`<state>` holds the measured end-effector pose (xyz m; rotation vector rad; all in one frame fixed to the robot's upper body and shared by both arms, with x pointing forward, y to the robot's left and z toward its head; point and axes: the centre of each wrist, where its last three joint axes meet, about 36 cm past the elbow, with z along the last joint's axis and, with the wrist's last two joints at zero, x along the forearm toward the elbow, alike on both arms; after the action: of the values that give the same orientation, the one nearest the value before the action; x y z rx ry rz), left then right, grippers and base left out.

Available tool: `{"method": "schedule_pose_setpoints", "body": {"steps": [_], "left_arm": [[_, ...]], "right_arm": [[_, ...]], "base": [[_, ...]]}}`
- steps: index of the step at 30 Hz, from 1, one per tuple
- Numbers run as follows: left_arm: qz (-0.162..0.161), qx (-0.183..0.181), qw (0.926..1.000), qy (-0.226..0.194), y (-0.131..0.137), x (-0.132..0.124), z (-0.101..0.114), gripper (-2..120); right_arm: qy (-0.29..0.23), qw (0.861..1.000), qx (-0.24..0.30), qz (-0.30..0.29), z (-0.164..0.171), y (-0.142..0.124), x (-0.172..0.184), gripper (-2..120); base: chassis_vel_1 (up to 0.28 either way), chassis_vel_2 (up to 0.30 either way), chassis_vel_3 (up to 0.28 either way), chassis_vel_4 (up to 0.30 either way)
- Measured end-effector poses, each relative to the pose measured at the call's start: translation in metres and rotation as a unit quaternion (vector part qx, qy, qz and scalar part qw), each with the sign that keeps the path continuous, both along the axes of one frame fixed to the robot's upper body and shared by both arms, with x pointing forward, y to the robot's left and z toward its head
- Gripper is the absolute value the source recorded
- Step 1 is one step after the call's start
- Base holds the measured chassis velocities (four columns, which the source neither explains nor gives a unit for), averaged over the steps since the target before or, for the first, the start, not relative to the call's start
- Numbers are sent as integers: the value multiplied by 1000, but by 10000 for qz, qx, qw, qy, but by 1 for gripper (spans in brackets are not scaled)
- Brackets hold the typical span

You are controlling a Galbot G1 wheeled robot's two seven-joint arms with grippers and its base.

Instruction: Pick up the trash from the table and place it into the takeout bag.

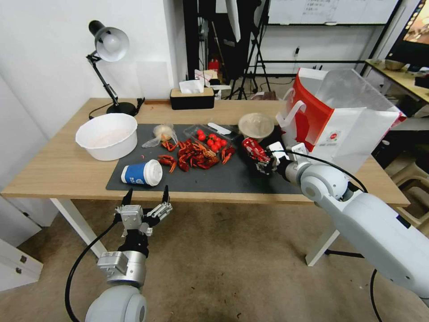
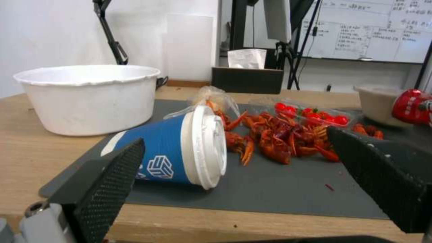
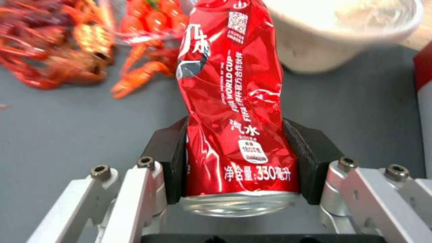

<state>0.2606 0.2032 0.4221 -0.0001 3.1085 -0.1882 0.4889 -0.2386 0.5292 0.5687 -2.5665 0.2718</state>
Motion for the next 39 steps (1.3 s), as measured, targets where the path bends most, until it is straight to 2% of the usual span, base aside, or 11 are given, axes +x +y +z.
{"method": "schedule_pose_setpoints", "body": {"steps": [8, 9, 10, 14, 18, 20, 24, 29, 35, 37, 39], "left_arm": [[-10, -7, 10000, -1, -1, 0, 0, 100], [-11, -5, 10000, -2, -2, 0, 0, 100], [-11, -5, 10000, -2, -2, 0, 0, 100], [-12, -1, 10000, 0, -1, -1, 0, 100], [-12, 2, 10000, -2, -1, -1, 0, 100], [-14, 7, 10000, 0, -1, -1, 0, 100], [-30, 12, 10000, 0, -2, -2, -1, 100], [-40, 27, 10000, -15, -3, -3, -1, 100], [-49, 34, 10000, -26, -4, -3, 0, 100], [-50, 36, 10000, -29, -4, -3, 0, 100], [-51, 36, 10000, -29, -4, -3, 0, 100]], "right_arm": [[-57, 9997, 162, 186, 9, 6, -14, 45], [-123, 9987, 417, 254, 19, 7, -18, 45], [-123, 9987, 417, 254, 19, 7, -18, 45], [-817, 9892, 1166, 332, 54, 7, -30, 45], [-1170, 9835, 1366, 215, 74, 3, -31, 45], [-1553, 9769, 1470, -52, 96, -2, -27, 45], [-1970, 9665, 1548, -564, 121, -14, -14, 45], [-2243, 9540, 1618, -1159, 149, -28, 2, 45], [-2219, 9479, 1469, -1753, 171, -37, 14, 45], [-2014, 9474, 1343, -2092, 180, -44, 19, 45], [-1967, 9475, 1319, -2151, 181, -45, 20, 45]], "base": [[0, 0, 0, 0], [0, 0, 0, 0], [0, 0, 0, 0], [0, 0, 0, 0], [0, 0, 0, 0], [0, 0, 0, 0], [0, 0, 0, 0], [0, 0, 0, 0], [0, 0, 0, 0], [0, 0, 0, 0], [0, 0, 0, 0]]}}
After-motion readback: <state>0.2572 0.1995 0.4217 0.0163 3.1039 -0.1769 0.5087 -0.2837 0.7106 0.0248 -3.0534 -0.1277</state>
